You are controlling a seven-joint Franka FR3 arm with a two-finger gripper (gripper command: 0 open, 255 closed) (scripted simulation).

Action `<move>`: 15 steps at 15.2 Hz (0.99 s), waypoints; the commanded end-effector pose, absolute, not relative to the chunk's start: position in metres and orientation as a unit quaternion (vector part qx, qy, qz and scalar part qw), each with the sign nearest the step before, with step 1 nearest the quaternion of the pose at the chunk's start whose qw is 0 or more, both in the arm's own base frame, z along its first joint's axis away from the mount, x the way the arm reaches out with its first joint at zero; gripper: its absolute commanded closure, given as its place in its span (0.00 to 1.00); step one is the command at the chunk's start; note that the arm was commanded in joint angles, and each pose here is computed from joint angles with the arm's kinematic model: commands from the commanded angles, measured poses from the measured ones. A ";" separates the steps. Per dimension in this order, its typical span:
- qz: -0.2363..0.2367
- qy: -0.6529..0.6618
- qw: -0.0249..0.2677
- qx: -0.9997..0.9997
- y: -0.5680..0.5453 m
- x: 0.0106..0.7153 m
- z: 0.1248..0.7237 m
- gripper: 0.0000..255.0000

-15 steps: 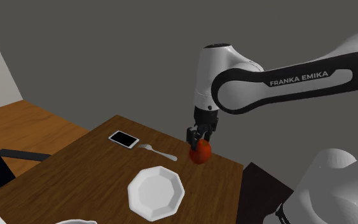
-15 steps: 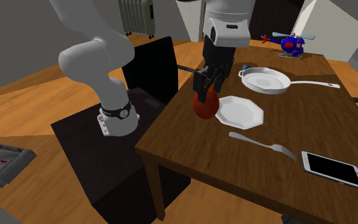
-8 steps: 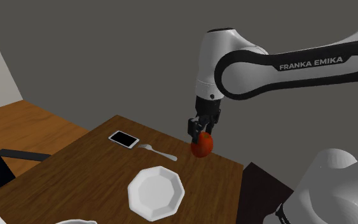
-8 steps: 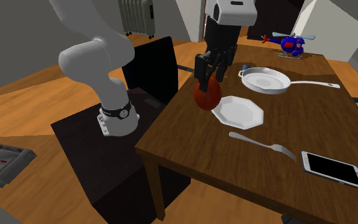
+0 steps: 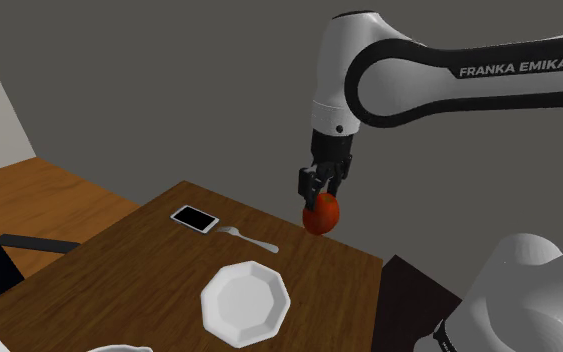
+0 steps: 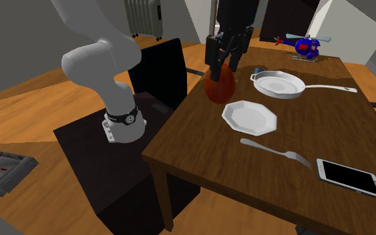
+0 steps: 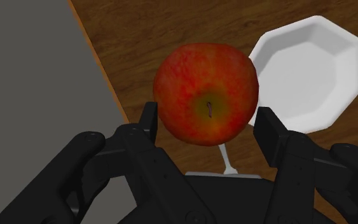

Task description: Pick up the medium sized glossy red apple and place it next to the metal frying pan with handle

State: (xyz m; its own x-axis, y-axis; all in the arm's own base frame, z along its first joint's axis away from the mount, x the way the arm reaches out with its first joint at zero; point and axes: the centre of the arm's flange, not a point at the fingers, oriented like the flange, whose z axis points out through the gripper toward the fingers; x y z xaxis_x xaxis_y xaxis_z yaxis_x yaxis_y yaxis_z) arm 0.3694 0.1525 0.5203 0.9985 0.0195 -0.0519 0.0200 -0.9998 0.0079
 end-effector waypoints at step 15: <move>-0.026 0.010 0.004 1.000 0.270 0.475 0.538 1.00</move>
